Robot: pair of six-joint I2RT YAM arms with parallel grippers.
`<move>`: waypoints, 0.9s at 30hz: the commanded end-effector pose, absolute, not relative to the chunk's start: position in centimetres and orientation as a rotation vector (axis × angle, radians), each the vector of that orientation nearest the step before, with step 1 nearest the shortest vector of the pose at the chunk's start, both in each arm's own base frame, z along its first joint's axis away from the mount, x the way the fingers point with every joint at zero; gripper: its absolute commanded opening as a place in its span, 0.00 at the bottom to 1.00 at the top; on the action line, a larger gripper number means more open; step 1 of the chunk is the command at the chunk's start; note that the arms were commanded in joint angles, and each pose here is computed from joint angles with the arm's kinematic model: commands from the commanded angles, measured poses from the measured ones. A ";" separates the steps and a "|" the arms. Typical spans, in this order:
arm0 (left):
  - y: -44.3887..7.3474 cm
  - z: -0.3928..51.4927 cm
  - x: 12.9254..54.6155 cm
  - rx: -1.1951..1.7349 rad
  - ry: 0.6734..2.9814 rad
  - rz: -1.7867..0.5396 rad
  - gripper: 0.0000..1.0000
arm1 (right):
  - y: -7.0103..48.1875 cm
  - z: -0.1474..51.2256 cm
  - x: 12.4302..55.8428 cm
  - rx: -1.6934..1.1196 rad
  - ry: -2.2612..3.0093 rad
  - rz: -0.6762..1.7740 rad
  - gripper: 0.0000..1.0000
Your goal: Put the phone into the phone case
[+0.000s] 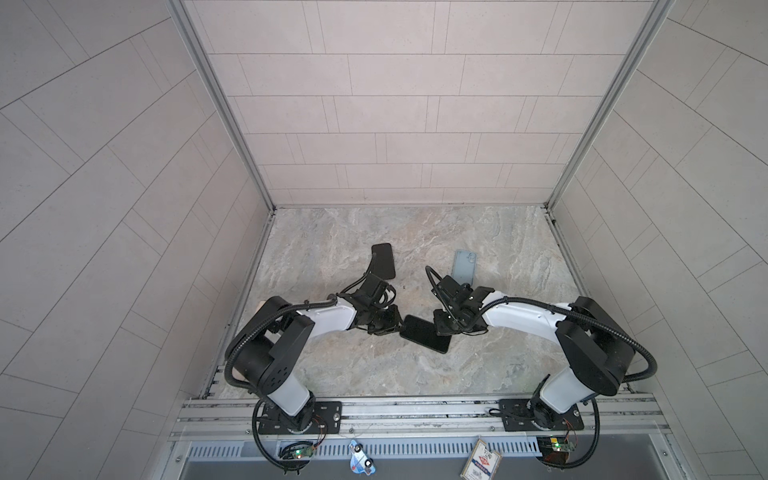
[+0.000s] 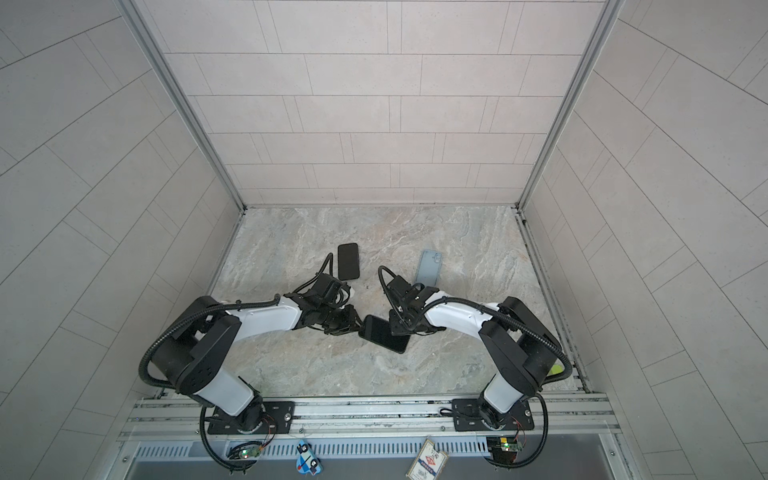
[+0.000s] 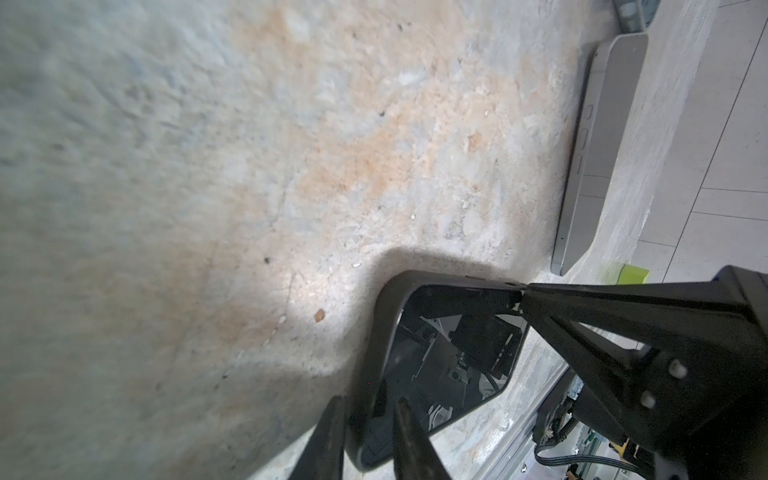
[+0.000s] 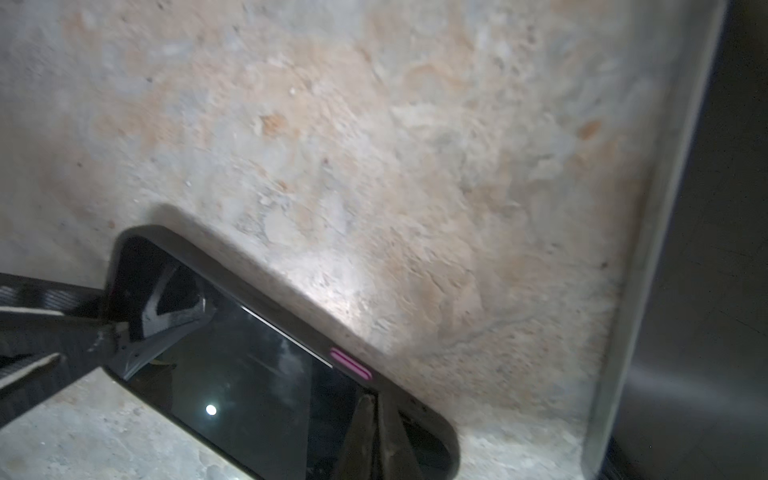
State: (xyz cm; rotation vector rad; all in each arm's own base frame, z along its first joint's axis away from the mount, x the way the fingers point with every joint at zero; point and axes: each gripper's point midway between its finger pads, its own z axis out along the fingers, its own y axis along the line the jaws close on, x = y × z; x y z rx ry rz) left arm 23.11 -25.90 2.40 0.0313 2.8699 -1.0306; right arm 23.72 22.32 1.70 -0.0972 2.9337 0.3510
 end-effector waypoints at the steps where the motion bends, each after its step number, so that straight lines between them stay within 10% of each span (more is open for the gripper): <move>1: -26.2 2.6 23.3 0.058 2.856 -1.027 0.27 | 18.6 -3.5 19.3 -0.072 3.136 0.127 0.08; 12: -25.8 2.8 23.2 0.060 2.860 -1.004 0.27 | 18.9 2.1 21.6 -0.138 2.989 0.157 0.14; 18: -25.5 5.7 24.2 0.062 2.756 -1.000 0.28 | 21.3 6.9 22.2 -0.360 2.789 0.405 0.80; 27: -23.4 13.7 25.2 0.111 2.567 -0.907 0.40 | 24.5 7.5 22.3 -0.657 2.743 0.544 1.00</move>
